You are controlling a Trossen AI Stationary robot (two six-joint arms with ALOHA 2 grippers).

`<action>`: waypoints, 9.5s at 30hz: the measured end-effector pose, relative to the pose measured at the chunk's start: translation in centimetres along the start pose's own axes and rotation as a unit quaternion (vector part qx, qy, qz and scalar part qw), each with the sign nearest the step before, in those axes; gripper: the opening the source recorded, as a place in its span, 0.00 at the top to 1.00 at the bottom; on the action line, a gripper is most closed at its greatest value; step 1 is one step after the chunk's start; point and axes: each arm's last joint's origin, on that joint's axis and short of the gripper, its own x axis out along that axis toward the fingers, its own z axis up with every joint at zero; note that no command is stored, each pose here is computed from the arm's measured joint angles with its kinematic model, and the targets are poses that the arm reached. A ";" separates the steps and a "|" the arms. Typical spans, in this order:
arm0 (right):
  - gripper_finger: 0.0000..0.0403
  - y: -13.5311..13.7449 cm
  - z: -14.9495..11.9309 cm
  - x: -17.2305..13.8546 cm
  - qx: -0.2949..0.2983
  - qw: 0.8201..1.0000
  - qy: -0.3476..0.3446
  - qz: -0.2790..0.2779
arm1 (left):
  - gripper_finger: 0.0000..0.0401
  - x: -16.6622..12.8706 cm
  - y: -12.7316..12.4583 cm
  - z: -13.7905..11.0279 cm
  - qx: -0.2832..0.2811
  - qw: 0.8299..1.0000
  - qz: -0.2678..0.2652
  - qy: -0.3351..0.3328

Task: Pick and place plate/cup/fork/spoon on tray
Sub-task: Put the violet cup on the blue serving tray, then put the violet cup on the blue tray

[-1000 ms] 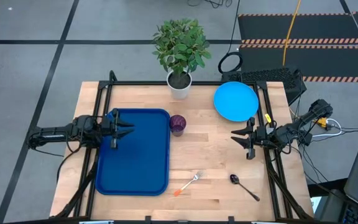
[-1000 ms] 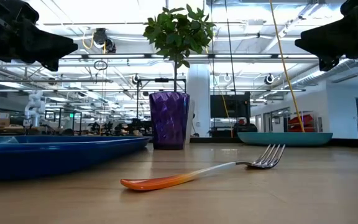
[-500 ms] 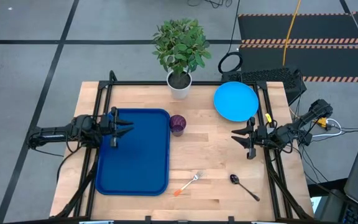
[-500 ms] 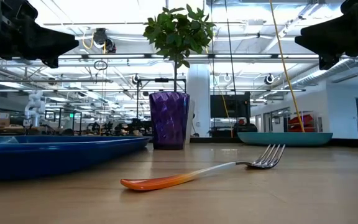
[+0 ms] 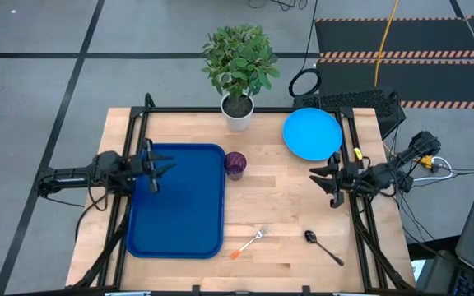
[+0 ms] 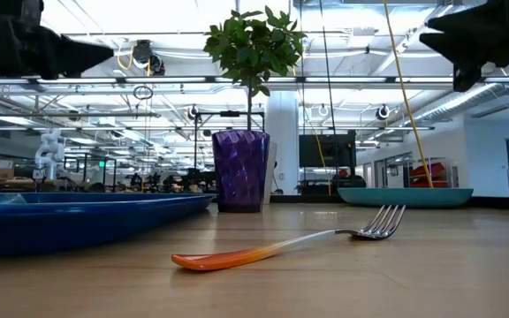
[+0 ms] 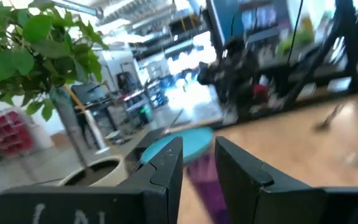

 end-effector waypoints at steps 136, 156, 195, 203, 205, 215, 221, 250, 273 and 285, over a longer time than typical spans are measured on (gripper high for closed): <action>0.55 -4.7 8.4 15.7 -0.302 0.908 0.195 -0.215 | 0.28 27.3 4.3 0.8 -0.067 0.764 -0.036 0.641; 0.55 -4.7 8.4 15.7 -0.301 0.908 0.194 -0.217 | 0.44 28.6 4.4 -3.2 -0.115 0.740 -0.005 0.663; 0.55 -4.9 8.5 15.6 -0.306 0.897 0.194 -0.254 | 0.44 28.9 5.3 -0.3 -0.109 0.773 -0.015 0.624; 0.55 -4.9 8.4 15.6 -0.305 0.896 0.197 -0.254 | 0.46 28.8 5.5 -0.5 -0.111 0.771 -0.011 0.627; 0.55 -4.9 8.4 15.6 -0.304 0.897 0.197 -0.254 | 0.49 28.6 5.4 -0.9 -0.111 0.767 -0.012 0.632; 0.55 -4.9 8.5 15.6 -0.304 0.898 0.193 -0.254 | 0.59 28.4 5.1 -2.0 -0.113 0.771 -0.010 0.626; 0.55 -4.9 8.5 15.6 -0.305 0.897 0.194 -0.254 | 0.78 28.4 5.0 -2.1 -0.110 0.771 -0.012 0.628; 0.55 -5.0 8.2 15.5 -0.316 0.890 0.210 -0.252 | 0.98 29.3 6.1 1.7 -0.090 0.746 -0.043 0.658; 0.55 -5.2 8.1 15.3 -0.319 0.879 0.223 -0.275 | 0.98 26.1 9.1 0.6 -0.062 0.692 0.015 0.719; 0.55 -5.2 8.0 15.3 -0.319 0.878 0.226 -0.275 | 0.98 25.2 10.4 -1.7 -0.096 0.689 0.022 0.718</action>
